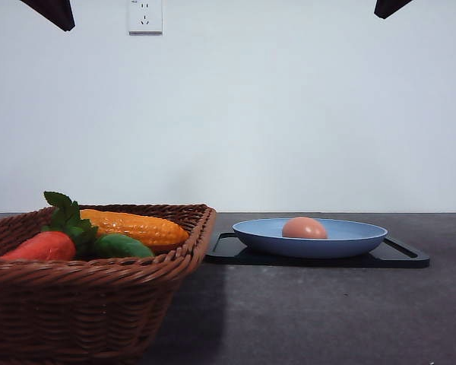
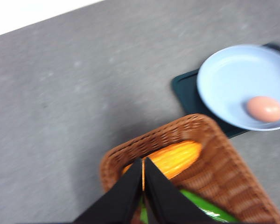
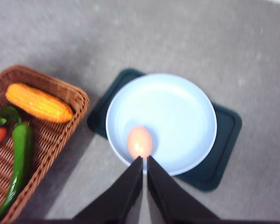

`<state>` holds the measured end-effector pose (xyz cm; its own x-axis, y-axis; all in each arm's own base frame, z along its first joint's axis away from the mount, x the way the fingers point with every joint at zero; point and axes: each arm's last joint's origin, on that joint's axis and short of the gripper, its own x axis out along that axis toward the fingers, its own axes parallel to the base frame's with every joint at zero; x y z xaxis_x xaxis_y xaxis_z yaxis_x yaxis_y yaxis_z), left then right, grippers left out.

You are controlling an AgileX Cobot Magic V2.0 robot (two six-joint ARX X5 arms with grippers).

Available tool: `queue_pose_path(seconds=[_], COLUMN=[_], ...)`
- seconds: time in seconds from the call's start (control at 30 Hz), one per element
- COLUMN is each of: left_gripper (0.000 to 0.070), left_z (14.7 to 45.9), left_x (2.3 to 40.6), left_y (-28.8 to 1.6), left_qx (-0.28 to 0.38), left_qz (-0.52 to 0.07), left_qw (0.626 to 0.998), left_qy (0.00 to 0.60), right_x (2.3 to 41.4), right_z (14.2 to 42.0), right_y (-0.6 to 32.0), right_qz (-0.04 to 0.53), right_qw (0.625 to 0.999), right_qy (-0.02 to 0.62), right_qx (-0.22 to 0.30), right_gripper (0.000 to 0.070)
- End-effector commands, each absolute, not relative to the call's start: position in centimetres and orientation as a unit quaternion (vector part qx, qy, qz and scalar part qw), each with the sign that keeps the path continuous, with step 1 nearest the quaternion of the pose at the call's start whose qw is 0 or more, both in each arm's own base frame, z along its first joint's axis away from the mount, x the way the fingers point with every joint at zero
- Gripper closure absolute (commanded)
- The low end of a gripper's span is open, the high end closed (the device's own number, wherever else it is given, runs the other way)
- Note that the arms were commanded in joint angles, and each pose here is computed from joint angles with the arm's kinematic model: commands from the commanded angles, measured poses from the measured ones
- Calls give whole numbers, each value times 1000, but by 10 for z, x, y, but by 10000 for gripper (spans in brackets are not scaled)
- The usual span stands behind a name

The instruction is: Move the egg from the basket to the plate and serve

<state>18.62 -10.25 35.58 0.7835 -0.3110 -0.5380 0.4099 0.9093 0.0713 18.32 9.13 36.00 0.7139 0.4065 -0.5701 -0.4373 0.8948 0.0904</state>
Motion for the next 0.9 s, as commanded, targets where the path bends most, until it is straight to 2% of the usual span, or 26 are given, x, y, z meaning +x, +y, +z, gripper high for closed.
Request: queue_pose_path(seconds=[0.0,0.33,0.5,0.6,0.87], left_gripper=[700,700,700,700,700], left_z=[352,289,259,256,256], left_x=[184,150,137,136,136], left_y=[-103,-85,-79,-78,-79], left_qx=[84,-27,-71,-76,-76], left_qz=[-200,-199,-200,-196,-196], left_qw=[945,968,966,964,964], left_qy=[246,154,146,162,161], right_x=[180,157,152,152,152], right_z=[351,275,245,241,243], right_y=[92,84,81,81,81], right_qz=[234,251,252,249,250], right_qw=[931,953,956,955,956], right_qy=[281,170,148,157,150], right_qx=[-27,-1,15,24,26], right_gripper=[700,700,700,700,700])
